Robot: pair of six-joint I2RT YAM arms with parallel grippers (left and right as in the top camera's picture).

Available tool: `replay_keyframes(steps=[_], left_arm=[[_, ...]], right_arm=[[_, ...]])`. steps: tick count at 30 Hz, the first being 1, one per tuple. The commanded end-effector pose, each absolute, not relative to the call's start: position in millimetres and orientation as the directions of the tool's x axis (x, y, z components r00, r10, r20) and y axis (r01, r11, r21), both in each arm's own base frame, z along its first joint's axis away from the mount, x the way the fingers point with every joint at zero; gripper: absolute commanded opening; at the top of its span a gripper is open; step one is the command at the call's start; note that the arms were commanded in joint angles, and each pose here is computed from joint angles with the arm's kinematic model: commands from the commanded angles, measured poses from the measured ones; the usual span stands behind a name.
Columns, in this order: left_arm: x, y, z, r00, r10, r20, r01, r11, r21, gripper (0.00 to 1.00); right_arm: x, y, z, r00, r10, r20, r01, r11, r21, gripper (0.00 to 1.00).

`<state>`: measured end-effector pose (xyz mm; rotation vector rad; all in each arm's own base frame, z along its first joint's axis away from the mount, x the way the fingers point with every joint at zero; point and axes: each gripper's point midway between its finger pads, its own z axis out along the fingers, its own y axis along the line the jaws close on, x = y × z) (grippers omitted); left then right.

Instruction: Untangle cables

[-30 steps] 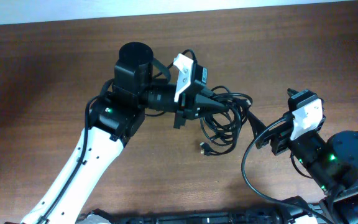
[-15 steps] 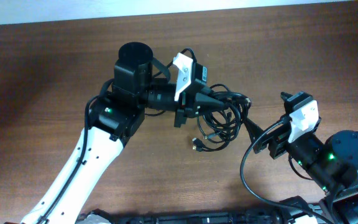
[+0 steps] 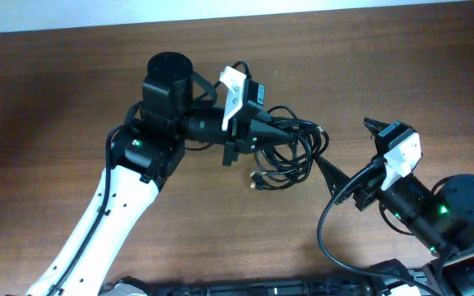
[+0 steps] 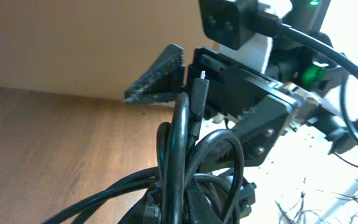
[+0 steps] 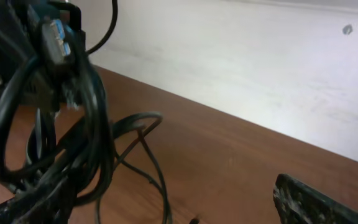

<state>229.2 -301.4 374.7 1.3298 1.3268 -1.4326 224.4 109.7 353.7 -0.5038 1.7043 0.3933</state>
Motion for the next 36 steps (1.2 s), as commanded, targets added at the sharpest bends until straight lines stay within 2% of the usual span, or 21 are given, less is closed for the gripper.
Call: replay_keyframes(steps=[1,10,14,18,23,27,36], left_arm=[[203.7,-294.0,392.6,-0.114,0.079,-0.99,0.947,-0.294,-0.133,0.0],[180.3,-301.3,395.0,-0.108,0.078,-0.991,0.912,-0.389,-0.13,0.0],[173.5,-298.1,397.6,-0.103,0.069,-0.992,0.894,-0.431,-0.123,0.0],[172.3,-297.3,399.9,-0.085,0.057,-0.995,0.891,-0.442,-0.102,0.0],[171.4,-296.9,401.2,-0.075,0.05,-0.996,0.889,-0.449,-0.09,0.0],[171.5,-296.7,401.1,-0.076,0.051,-0.996,0.889,-0.449,-0.091,0.0],[172.3,-295.1,401.4,-0.077,0.049,-0.996,0.888,-0.45,-0.091,0.0]], right_arm=[[223.8,109.9,362.5,-0.127,-0.099,-0.987,-0.533,0.846,-0.017,1.0],[240.1,103.1,358.6,-0.145,-0.105,-0.984,-0.48,0.877,-0.023,1.0],[255.6,72.0,353.9,-0.172,-0.115,-0.978,-0.3,0.952,-0.059,1.0],[260.6,43.8,350.2,-0.198,-0.124,-0.972,-0.143,0.985,-0.096,1.0],[260.8,16.0,345.8,-0.232,-0.131,-0.964,0.01,0.991,-0.137,1.0],[260.7,11.1,346.7,-0.234,-0.2,-0.951,0.021,0.977,-0.211,1.0],[257.5,-13.6,348.8,-0.256,-0.207,-0.944,0.158,0.955,-0.253,0.99]])
